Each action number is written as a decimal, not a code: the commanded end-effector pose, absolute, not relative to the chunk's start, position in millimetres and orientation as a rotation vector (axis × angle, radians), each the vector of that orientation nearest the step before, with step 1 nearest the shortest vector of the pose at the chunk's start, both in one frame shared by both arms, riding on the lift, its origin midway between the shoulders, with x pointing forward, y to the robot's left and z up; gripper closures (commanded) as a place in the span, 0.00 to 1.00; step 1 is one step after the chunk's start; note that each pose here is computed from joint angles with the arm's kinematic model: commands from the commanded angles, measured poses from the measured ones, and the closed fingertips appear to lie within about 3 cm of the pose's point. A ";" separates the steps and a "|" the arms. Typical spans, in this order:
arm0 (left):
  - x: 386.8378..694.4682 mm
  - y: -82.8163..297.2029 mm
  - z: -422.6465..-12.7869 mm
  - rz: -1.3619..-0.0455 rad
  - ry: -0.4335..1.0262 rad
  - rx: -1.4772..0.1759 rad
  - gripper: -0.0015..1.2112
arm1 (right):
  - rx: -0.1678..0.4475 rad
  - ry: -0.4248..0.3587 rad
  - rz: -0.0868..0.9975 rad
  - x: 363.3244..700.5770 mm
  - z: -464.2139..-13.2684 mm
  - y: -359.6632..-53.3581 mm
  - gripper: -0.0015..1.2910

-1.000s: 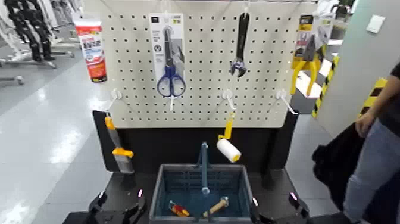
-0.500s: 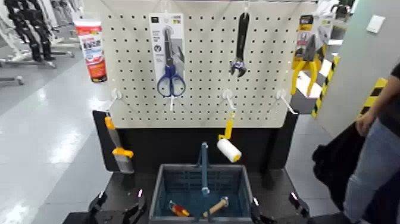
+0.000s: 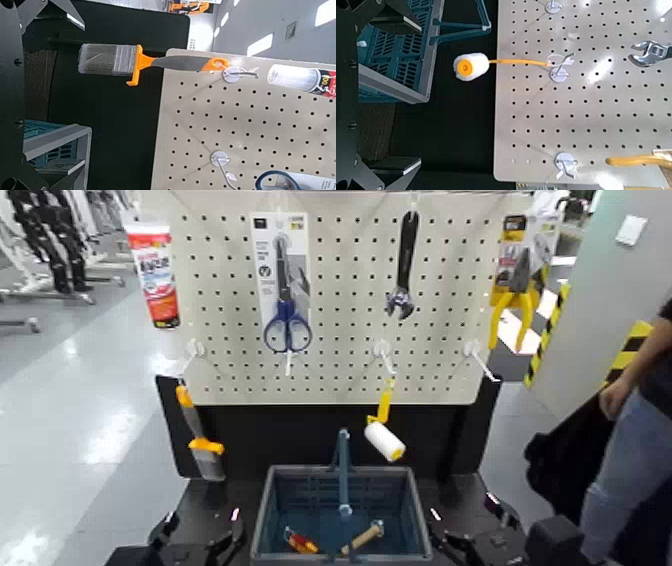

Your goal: Put the yellow roller into the crate.

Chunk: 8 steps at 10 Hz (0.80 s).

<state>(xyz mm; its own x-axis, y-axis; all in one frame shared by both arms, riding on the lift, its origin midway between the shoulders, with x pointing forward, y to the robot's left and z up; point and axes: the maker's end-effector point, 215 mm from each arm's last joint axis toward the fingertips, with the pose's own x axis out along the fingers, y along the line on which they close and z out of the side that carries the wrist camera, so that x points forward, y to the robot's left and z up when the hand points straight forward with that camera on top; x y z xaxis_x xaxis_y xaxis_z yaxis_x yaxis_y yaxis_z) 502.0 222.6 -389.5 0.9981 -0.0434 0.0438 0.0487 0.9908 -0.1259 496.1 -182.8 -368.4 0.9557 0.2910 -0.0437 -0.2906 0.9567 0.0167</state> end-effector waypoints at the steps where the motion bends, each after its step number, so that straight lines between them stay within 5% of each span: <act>1: 501.9 222.3 -389.5 -0.047 -0.041 -0.127 0.09 | -0.006 0.072 0.369 519.9 -359.7 -175.9 0.11; 8: 502.4 221.0 -390.1 -0.048 -0.039 -0.129 0.09 | -0.022 0.114 0.587 578.6 -343.2 -149.4 0.11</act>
<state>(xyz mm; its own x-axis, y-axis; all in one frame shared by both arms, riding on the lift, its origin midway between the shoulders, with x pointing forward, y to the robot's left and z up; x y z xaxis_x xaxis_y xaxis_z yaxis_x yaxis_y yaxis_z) 502.4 221.3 -389.7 0.9981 -0.0440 0.0432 0.0492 0.9906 -0.1278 572.9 -149.1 -344.8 0.8285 0.5483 -0.1135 -0.5505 0.8347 0.0136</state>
